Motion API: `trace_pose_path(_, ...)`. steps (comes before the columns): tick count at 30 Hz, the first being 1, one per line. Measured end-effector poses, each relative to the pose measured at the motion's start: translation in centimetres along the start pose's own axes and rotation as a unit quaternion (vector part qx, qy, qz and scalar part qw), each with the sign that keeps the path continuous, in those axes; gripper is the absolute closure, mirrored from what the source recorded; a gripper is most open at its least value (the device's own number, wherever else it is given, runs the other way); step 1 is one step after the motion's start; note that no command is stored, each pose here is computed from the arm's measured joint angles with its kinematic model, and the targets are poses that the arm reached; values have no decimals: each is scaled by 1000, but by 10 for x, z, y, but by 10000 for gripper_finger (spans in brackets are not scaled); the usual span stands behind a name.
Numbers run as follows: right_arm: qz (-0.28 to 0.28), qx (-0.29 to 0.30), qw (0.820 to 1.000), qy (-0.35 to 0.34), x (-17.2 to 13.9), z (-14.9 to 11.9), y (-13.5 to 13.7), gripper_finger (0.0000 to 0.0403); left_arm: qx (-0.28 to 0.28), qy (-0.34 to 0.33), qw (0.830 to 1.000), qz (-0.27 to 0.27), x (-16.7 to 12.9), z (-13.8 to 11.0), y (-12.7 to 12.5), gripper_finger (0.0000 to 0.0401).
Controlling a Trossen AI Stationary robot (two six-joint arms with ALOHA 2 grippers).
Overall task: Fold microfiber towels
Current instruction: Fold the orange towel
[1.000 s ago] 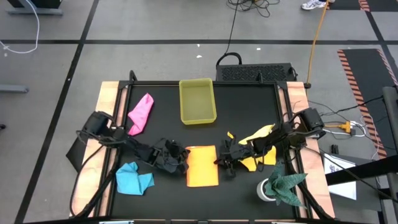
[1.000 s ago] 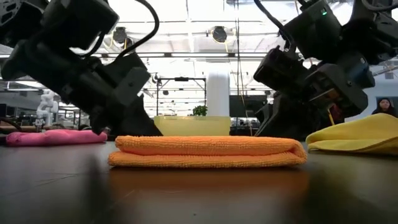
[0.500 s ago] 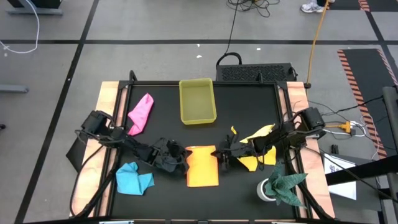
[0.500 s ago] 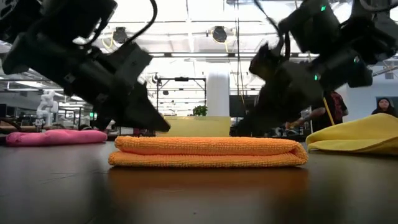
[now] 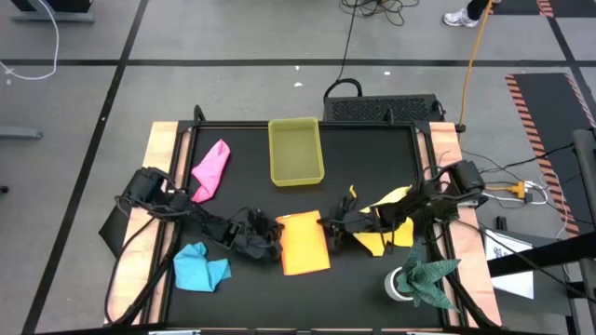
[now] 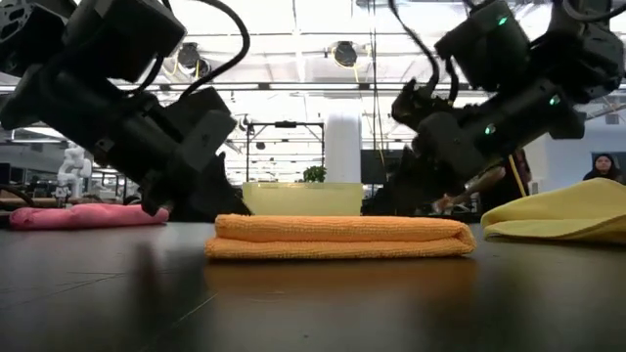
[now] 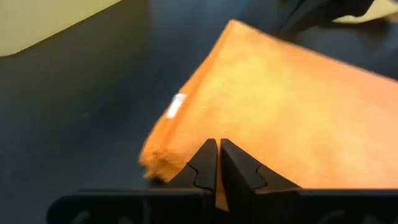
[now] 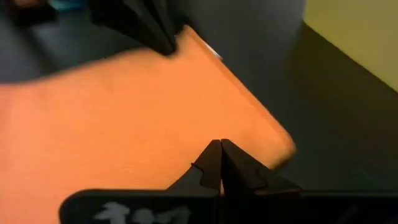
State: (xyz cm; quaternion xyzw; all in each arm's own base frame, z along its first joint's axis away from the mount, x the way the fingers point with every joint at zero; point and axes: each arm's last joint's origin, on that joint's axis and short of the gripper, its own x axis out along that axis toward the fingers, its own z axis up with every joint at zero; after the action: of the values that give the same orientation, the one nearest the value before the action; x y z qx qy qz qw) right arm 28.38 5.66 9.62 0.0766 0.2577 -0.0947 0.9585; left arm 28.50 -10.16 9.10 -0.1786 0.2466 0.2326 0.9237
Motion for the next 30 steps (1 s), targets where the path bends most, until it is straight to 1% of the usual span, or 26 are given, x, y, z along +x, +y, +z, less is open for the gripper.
trace_pose_path(4, 5, 4, 1000, -9, 0, 2, 1, 403, -4, -28, 999, -14, 0, 8, -3, 380)
trace_pose_path(8, 0, 4, 1000, 0, 3, 0, -5, 403, 4, -20, 1000, -12, 4, 10, 0, 380)
trace_pose_path(10, 11, 4, 1000, 16, 6, -3, -8, 403, 10, -11, 1000, -3, 4, 9, 3, 380)
trace_pose_path(12, 11, 0, 999, 33, 7, -7, -10, 403, 11, 3, 1000, 9, 5, 6, 6, 380)
trace_pose_path(16, 14, -34, 999, 36, 5, -6, -8, 403, 10, 10, 1000, 17, 5, 4, 8, 380)
trace_pose_path(20, 36, -120, 992, -2, -8, -1, 15, 403, 10, 9, 1000, 10, 3, 3, 5, 380)
trace_pose_path(23, 77, -165, 983, -28, -18, -1, 37, 403, 7, 4, 1000, 0, 1, 3, 2, 380)
trace_pose_path(26, 113, -197, 973, -49, -24, 2, 61, 402, 1, -16, 1000, -21, 0, 6, -4, 380)
trace_pose_path(30, 140, -213, 966, -48, -24, 9, 87, 386, 0, -40, 998, -58, -2, 12, -11, 380)
